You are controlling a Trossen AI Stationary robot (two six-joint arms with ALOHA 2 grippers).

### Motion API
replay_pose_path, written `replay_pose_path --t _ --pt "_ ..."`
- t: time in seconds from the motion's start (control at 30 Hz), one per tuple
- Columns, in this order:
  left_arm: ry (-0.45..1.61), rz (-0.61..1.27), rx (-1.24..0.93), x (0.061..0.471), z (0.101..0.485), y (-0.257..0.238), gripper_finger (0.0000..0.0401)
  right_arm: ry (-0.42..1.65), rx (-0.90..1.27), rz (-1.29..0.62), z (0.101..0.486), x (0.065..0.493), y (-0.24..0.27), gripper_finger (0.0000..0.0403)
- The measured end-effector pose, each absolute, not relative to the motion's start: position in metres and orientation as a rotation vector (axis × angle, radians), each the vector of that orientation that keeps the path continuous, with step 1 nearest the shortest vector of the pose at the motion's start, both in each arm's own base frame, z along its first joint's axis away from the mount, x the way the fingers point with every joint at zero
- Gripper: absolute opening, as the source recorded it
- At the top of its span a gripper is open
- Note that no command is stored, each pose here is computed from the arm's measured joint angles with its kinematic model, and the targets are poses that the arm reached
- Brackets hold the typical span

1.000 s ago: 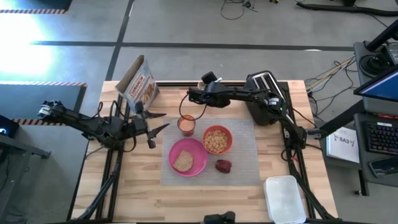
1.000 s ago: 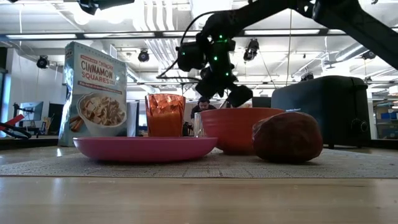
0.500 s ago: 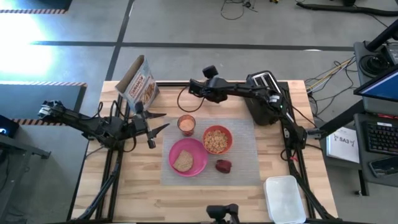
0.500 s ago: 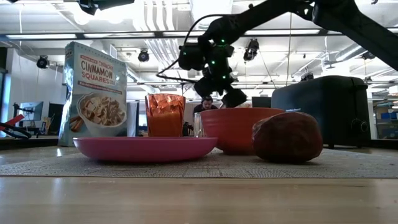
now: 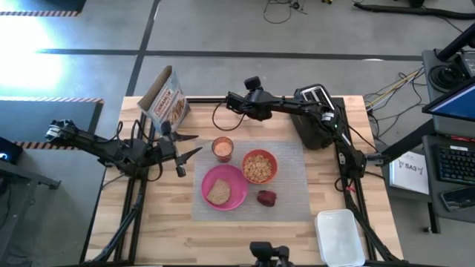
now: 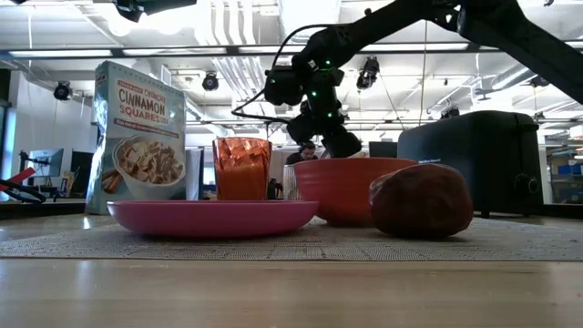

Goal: Arrange a breakfast setting
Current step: Put the green spoon on the gray table mat to the right of the orange bowl

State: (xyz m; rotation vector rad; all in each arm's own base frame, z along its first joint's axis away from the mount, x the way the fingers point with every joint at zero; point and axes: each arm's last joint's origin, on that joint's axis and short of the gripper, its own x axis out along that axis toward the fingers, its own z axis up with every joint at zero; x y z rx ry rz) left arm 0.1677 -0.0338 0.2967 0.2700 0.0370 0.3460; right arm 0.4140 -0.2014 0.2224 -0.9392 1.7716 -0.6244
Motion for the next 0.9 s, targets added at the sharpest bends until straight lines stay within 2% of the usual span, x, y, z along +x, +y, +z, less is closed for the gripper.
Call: replay_pose_path --t 0.2,0.67,0.9 --pt "0.037 0.346 0.27 0.168 0.297 -0.034 0.0168 1.756 -0.918 -0.628 0.223 0.414 -0.201 0.003" --pt "0.035 0.347 0.269 0.167 0.297 -0.034 0.0168 1.727 -0.902 -0.385 0.225 0.42 -0.178 0.0028" --pt "0.035 0.346 0.269 0.167 0.297 -0.034 0.0168 1.697 -0.941 -0.36 0.256 0.423 -0.162 0.0028"
